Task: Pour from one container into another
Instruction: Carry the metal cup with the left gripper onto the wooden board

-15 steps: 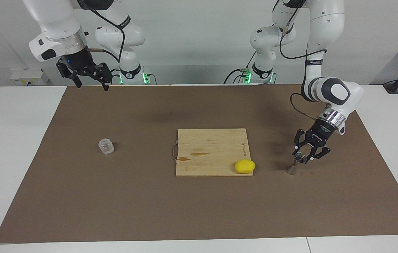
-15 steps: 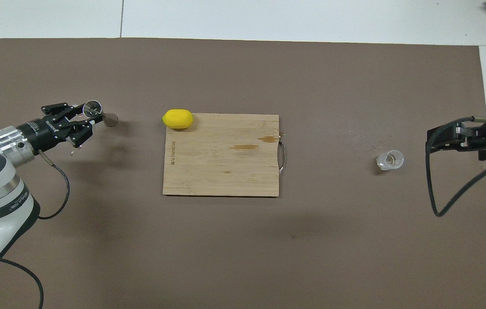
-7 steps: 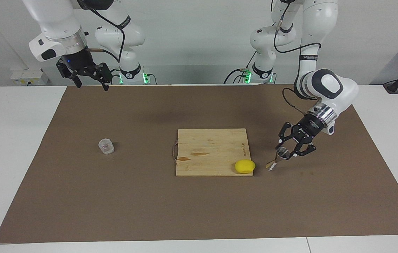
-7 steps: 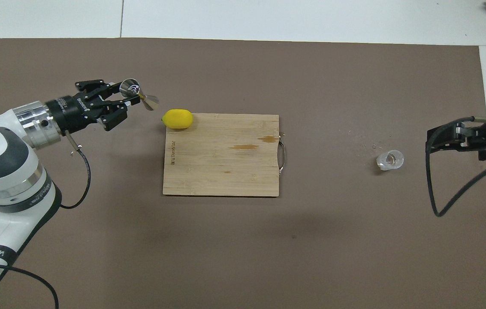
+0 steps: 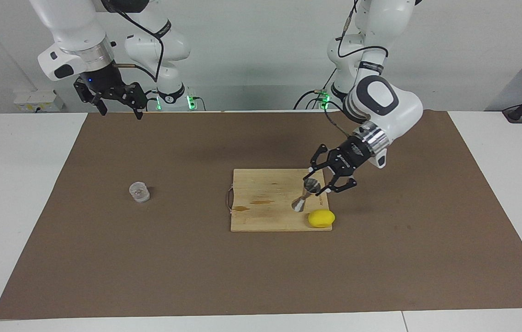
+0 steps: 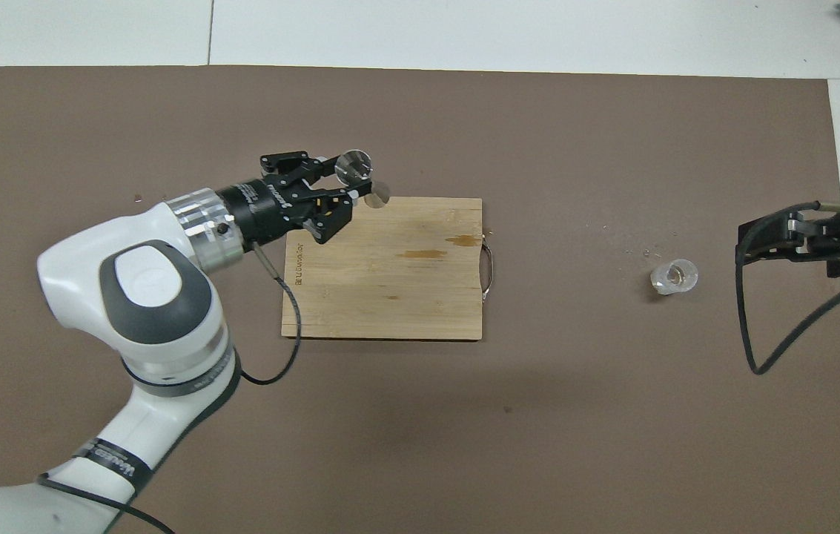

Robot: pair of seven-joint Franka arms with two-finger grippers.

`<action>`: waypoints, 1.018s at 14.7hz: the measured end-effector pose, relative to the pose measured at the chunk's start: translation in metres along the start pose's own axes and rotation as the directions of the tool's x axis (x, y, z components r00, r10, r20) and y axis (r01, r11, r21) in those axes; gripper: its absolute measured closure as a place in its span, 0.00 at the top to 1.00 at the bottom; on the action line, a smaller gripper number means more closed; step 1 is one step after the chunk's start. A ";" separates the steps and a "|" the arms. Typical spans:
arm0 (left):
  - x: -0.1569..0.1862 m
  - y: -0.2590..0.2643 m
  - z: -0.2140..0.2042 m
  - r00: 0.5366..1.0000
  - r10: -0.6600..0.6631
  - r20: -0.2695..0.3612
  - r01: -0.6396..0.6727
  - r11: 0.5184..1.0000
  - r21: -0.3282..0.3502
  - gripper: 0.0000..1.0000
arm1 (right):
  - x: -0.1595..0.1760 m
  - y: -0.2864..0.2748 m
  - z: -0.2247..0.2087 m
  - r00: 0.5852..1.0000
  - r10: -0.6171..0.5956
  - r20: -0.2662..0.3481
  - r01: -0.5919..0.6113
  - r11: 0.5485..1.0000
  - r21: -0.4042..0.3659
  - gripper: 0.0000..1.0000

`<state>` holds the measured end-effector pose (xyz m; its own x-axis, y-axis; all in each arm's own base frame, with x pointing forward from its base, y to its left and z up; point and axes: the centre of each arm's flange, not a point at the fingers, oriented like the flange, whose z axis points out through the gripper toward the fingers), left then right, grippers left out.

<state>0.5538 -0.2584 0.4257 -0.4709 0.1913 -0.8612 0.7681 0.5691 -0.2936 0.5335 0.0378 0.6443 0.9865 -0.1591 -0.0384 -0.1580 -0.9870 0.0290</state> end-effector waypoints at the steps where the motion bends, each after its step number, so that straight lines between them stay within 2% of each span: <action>1: 0.005 -0.020 0.014 1.000 0.003 -0.019 -0.003 1.000 -0.021 0.49 | 0.000 0.000 0.000 1.000 0.000 0.000 0.000 1.000 0.000 1.00; 5: 0.017 -0.065 0.049 0.998 0.011 -0.058 -0.013 0.999 -0.040 0.49 | 0.000 0.000 0.000 1.000 0.000 0.000 0.000 1.000 0.000 1.00; 11: 0.018 -0.049 0.099 0.998 -0.033 -0.044 0.030 0.997 -0.065 0.49 | 0.000 0.000 0.000 1.000 0.000 0.000 0.000 1.000 0.000 1.00; 15: 0.027 -0.042 0.111 0.998 -0.044 -0.055 0.040 0.997 -0.070 0.49 | 0.000 0.000 0.000 1.000 0.000 0.000 0.000 1.000 0.000 1.00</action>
<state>0.5566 -0.3656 0.3686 -0.5272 0.2102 -0.8233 0.7165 0.6308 -0.2978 0.5335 0.0378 0.6443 0.9865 -0.1591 -0.0384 -0.1580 -0.9870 0.0290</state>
